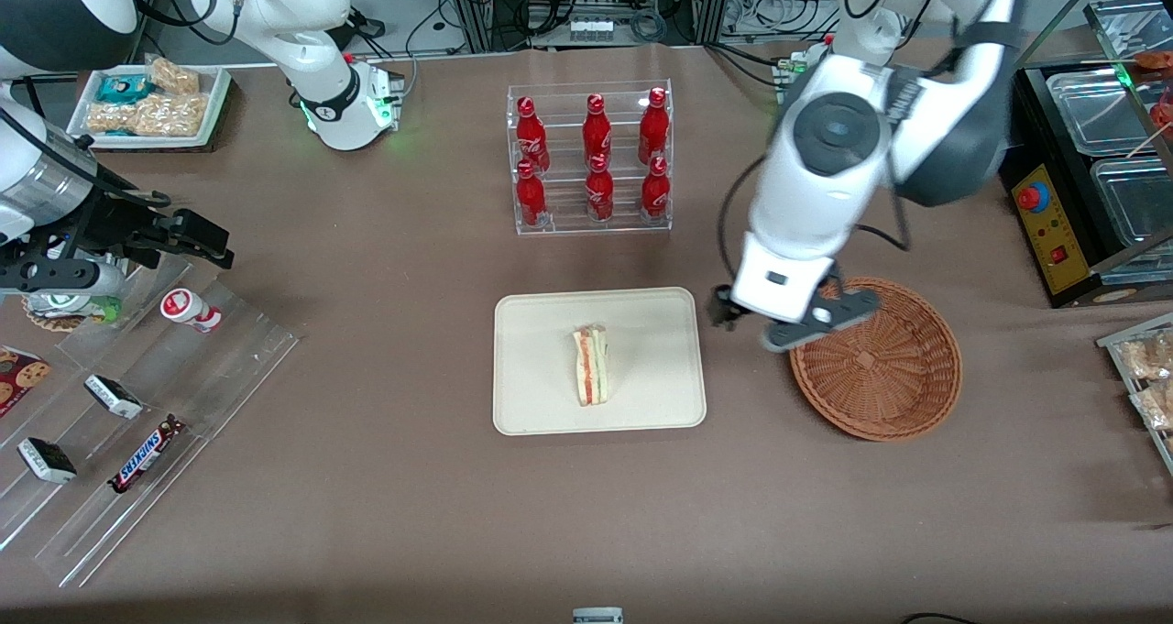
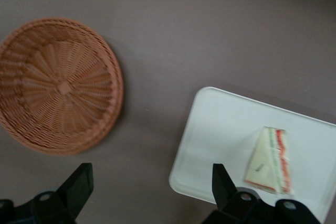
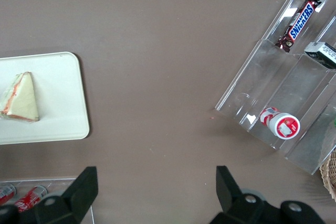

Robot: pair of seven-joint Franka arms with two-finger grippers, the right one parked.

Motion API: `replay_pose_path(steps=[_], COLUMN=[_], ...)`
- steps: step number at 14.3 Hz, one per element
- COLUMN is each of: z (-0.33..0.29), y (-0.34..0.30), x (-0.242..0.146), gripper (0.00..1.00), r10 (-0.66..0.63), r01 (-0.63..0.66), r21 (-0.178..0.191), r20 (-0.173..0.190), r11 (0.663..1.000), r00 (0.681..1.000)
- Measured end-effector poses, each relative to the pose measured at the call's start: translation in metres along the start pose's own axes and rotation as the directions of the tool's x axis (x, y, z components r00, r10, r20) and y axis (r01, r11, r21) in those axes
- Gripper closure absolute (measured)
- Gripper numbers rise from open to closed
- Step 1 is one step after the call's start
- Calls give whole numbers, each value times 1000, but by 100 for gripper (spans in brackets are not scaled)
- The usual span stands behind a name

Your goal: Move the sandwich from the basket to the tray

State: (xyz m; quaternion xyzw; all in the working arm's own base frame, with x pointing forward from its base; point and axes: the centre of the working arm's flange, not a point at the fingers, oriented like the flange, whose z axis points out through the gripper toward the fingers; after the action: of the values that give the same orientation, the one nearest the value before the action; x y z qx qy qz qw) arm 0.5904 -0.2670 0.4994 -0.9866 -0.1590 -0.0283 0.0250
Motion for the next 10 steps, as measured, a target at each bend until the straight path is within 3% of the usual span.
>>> replay_pose_path(steps=[6,10], z=[-20,-42], y=[-134,-197], x=[42,50], gripper=[0,0], r10=[93,151], r01=[-96,-153], r21=[32,6], r20=[83,118], r11=[995,988], r00=[992,981])
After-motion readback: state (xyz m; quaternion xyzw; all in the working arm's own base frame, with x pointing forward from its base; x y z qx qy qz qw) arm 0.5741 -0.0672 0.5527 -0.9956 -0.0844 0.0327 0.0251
